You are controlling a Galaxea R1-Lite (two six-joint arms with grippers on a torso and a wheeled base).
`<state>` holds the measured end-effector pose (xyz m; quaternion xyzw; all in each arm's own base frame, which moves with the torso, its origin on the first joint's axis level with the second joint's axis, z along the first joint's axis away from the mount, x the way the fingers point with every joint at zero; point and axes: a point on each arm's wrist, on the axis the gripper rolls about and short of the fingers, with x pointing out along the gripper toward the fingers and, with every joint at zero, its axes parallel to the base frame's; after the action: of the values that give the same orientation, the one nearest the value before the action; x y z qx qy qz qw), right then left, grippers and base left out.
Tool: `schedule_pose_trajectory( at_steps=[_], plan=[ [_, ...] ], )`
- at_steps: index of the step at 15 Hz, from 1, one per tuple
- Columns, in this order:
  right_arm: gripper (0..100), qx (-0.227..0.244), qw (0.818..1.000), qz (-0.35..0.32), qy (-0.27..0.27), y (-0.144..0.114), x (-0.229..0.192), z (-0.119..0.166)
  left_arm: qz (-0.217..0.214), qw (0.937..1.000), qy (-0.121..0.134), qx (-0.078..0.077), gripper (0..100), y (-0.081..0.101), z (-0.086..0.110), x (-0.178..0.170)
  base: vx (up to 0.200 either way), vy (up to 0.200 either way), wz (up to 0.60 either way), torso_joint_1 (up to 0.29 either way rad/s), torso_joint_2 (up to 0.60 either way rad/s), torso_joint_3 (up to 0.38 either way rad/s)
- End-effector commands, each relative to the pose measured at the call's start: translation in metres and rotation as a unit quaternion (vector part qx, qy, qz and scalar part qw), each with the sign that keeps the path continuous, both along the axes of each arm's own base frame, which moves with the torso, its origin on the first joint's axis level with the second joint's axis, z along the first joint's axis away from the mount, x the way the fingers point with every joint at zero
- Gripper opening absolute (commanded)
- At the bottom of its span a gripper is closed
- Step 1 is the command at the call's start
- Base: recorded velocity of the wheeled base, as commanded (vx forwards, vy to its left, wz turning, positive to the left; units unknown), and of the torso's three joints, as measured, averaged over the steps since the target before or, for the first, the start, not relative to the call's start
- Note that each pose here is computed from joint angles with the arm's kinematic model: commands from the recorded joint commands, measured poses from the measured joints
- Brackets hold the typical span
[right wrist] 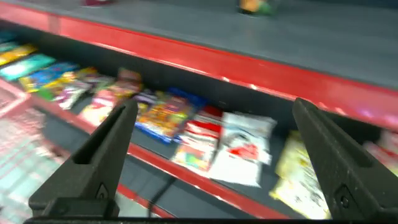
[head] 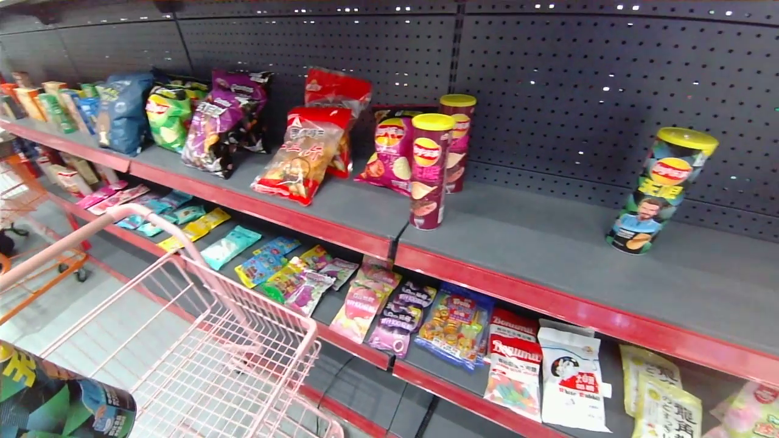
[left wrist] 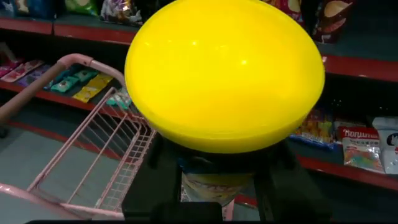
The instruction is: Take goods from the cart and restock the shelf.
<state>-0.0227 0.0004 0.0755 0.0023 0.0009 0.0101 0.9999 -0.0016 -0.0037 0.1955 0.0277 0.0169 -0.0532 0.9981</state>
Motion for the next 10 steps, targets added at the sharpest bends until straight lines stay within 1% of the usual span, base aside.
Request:
schedule_pose_trajectory(
  at_steps=[1, 3, 5, 6, 7, 8, 9, 10],
  plan=[
    [100, 0.0, 1.0, 0.001, 0.0, 0.0, 0.0, 0.0, -0.001, 1.0, -0.006, 0.0, 0, -0.0001, -0.0008, -0.0028, 0.0, 0.0, -0.6, 0.022, 0.0, -0.007],
    [100, 0.0, 1.0, 0.001, -0.001, 0.0, 0.0, 0.0002, -0.006, 0.9999, -0.011, 0.001, 0, -0.0003, -0.0011, -0.0045, 0.0, 0.0, -0.6, 0.002, 0.0, 0.002],
    [100, 0.0, 1.0, 0.001, -0.001, 0.0, -0.0001, 0.0004, 0.003, 0.9998, -0.018, 0.003, 0, -0.0002, -0.0012, -0.0071, 0.0, 0.0, -0.6, 0.0, 0.0, 0.002],
    [100, 0.0, 1.0, 0.001, 0.0, 0.0, 0.0, 0.0, 0.026, 0.9994, -0.02, 0.013, 0, 0.0007, -0.001, -0.0077, 0.0, 0.0, -0.6, -0.002, -0.01, -0.002],
    [100, 0.0, 1.0, 0.001, -0.001, 0.0, 0.0, 0.0002, 0.041, 0.9989, -0.019, 0.015, 0, 0.0014, -0.0009, -0.0074, 0.0, 0.0, -0.6, 0.002, 0.0, 0.002],
    [100, -0.001, 1.0, 0.001, 0.0, 0.0, 0.0, 0.0, 0.056, 0.9981, -0.016, 0.02, 0, 0.0021, -0.0023, -0.0074, 0.0, 0.0, -0.6, 0.002, 0.0, 0.002],
    [100, 0.0, 1.0, 0.001, -0.001, 0.0, 0.0, 0.0002, 0.073, 0.9968, -0.016, 0.03, 0, 0.0029, -0.0023, -0.0075, 0.0, 0.0, 0.0, 0.0, 0.0, 0.0],
    [100, -0.001, 1.0, 0.001, 0.0, 0.0, 0.0, 0.0, 0.097, 0.9938, -0.016, 0.051, 0, 0.004, -0.001, -0.0073, 0.0, 0.0, 0.0, 0.0, 0.0, 0.0]
  ],
)
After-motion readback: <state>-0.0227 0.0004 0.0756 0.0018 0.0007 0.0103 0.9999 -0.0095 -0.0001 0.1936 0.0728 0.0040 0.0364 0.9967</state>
